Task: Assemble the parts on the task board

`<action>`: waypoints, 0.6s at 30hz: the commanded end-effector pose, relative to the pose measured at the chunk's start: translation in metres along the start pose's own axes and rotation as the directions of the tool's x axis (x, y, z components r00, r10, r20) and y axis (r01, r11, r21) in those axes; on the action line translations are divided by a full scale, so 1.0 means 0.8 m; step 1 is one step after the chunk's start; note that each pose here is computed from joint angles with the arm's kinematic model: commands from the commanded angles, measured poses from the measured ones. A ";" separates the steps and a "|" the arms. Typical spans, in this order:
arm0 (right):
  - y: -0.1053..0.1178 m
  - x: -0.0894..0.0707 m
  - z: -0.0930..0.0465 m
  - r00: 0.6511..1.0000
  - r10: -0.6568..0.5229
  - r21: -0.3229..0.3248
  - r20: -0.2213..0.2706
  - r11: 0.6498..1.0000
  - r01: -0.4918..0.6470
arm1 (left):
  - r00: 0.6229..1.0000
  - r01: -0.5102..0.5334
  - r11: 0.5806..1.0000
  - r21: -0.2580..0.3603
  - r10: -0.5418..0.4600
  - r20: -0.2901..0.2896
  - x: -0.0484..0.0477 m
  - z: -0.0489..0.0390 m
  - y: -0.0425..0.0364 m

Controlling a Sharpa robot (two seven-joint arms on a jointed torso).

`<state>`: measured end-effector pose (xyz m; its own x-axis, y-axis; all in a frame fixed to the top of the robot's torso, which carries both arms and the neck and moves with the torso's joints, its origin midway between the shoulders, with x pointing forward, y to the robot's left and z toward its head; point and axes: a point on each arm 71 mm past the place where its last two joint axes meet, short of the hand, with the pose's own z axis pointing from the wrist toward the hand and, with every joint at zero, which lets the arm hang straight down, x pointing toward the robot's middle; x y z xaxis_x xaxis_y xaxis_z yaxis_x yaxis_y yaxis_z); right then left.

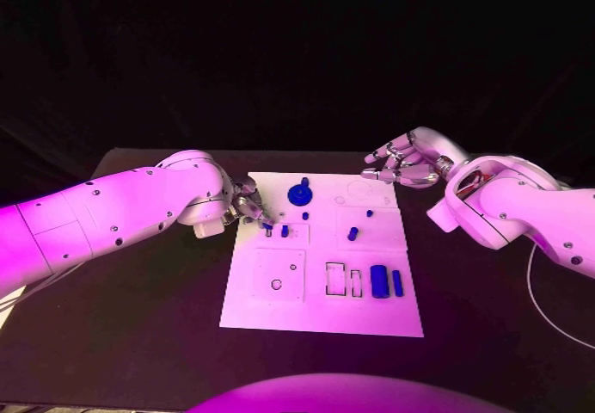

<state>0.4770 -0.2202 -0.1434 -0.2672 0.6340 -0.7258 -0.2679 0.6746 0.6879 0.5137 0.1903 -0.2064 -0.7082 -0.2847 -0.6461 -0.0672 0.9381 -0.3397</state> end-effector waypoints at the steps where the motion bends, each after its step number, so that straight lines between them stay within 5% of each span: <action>1: 0.000 0.002 0.000 1.000 -0.002 -0.007 -0.016 1.000 0.002 | 0.998 -0.054 0.998 -0.023 0.053 -0.025 0.004 0.000 0.0012; 18: 0.001 0.003 -0.001 1.000 -0.002 -0.008 -0.020 1.000 0.002 | 0.987 -0.132 0.989 -0.059 0.126 -0.096 0.012 0.000 0.0028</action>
<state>0.4766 -0.2201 -0.1440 -0.2726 0.6325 -0.7251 -0.2673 0.6741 0.6885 0.5098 0.1875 -0.2077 -0.7507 -0.1969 -0.6306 -0.0271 0.9629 -0.2684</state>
